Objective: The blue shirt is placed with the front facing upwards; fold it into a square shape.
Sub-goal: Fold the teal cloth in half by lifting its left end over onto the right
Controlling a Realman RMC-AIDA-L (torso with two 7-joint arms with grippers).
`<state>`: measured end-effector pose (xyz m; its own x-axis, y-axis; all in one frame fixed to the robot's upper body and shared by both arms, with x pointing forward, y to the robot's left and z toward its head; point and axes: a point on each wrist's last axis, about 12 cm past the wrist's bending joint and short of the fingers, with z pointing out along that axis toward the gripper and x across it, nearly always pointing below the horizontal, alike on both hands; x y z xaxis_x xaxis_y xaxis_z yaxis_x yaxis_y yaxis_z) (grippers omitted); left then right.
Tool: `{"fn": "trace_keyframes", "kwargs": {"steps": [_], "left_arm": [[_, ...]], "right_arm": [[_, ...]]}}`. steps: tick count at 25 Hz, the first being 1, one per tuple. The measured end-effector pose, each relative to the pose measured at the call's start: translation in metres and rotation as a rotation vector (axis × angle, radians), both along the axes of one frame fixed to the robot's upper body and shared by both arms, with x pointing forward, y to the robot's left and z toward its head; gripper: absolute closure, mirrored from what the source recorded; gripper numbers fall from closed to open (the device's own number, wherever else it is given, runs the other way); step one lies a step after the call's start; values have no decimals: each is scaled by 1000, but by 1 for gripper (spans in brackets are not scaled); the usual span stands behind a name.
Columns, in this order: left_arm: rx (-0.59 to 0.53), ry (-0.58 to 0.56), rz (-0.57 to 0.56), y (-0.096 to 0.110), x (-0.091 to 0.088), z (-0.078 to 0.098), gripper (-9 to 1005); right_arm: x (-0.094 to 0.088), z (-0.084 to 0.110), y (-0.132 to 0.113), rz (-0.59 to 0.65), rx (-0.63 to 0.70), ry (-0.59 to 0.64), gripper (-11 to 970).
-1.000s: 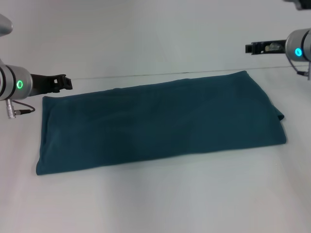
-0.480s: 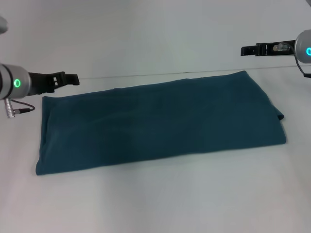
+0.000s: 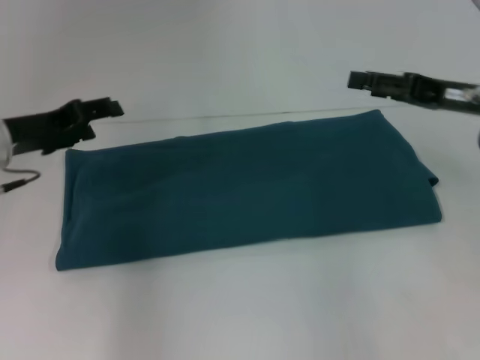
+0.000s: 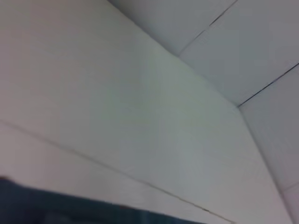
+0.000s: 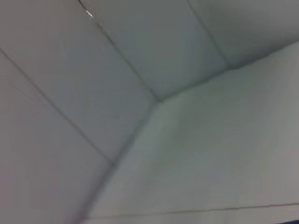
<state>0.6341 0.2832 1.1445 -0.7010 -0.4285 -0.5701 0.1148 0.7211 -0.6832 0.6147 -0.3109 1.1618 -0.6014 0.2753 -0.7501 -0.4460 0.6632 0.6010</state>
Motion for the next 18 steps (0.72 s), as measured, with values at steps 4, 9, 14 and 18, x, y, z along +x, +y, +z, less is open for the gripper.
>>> {"fn": "trace_keyframes", "kwargs": {"steps": [4, 9, 14, 18], "left_arm": [[-74, 34, 18, 16, -19, -15, 214], [-177, 44, 5, 35, -39, -31, 215], [-167, 59, 14, 50, -49, -42, 214], [16, 4, -94, 50, -48, -39, 214]], "right_arm": [[-28, -16, -15, 2, 146, 8, 132], [-50, -41, -24, 7, 193, 70, 132], [-59, -49, -28, 19, 185, 81, 132], [-59, -49, -31, 19, 167, 86, 132]]}}
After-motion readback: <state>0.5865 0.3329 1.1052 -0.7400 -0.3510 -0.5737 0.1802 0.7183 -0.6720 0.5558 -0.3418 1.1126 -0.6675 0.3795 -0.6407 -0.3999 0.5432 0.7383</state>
